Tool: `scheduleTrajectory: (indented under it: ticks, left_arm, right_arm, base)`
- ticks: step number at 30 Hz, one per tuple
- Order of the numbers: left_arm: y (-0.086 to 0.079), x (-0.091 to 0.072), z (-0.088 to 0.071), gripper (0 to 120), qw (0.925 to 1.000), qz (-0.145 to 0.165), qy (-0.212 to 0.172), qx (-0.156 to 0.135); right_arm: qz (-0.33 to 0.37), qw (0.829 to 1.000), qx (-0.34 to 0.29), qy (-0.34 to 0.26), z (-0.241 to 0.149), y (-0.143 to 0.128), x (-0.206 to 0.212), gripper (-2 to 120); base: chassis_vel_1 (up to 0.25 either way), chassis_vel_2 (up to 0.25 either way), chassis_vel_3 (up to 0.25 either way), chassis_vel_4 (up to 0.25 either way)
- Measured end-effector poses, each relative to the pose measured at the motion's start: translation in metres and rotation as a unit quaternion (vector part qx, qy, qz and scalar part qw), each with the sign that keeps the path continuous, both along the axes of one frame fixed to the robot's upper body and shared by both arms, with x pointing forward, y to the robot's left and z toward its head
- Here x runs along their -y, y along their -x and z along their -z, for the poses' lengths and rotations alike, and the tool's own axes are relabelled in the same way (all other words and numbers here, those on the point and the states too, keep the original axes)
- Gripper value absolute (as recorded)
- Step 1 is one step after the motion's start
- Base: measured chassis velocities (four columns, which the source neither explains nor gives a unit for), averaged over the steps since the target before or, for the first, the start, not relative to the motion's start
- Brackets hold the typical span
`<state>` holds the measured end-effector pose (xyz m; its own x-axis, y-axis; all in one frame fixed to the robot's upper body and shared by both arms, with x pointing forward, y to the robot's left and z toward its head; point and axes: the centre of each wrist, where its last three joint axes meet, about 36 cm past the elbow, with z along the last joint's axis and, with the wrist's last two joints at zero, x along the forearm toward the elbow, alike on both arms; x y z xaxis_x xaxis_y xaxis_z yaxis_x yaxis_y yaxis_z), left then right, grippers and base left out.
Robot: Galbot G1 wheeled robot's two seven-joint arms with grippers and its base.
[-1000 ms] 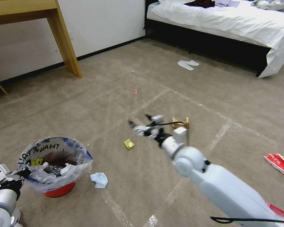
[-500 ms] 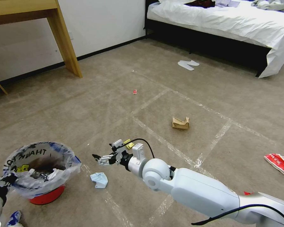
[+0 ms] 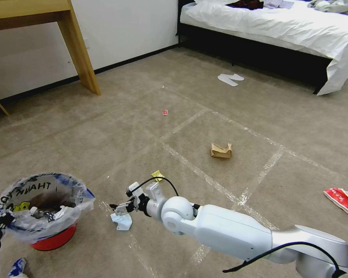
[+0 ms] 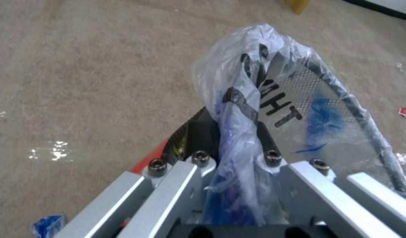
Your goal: Pick up the trash bin and place the garbage on the floor into it.
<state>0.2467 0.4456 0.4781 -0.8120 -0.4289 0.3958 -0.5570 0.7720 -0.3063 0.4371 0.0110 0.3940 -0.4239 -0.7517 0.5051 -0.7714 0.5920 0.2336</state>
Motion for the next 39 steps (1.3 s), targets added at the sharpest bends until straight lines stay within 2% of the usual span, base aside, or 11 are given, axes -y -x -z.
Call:
scheduleTrajectory:
  ticks: [6, 11, 20, 30, 39]
  left_arm:
    - [0.000, 0.001, -0.002, 5, 1.0000, 0.001, -0.001, 0.002]
    - [0.001, 0.003, -0.001, 5, 1.0000, 0.003, 0.000, 0.002]
    - [0.002, 0.007, -0.001, 5, 1.0000, 0.005, 0.001, 0.004]
    - [0.005, 0.006, -0.002, 5, 1.0000, 0.002, -0.002, 0.006]
    - [0.006, 0.006, -0.001, 5, 1.0000, 0.001, -0.001, 0.005]
  right_arm:
    - [0.001, 1.000, -0.016, 0.023, 0.006, -0.001, -0.006, 100]
    - [0.001, 0.995, -0.062, 0.074, 0.015, 0.004, -0.022, 100]
    - [0.010, 0.989, -0.074, 0.131, 0.026, -0.004, -0.033, 100]
    - [0.052, 0.983, -0.062, 0.168, 0.043, -0.046, -0.037, 100]
    - [0.054, 0.982, -0.060, 0.168, 0.059, -0.062, -0.048, 100]
  base:
    - [0.000, 0.000, 0.000, 0.000]
    - [0.000, 0.000, 0.000, 0.000]
    - [0.000, 0.000, 0.000, 0.000]
    - [0.000, 0.000, 0.000, 0.000]
    - [0.000, 0.000, 0.000, 0.000]
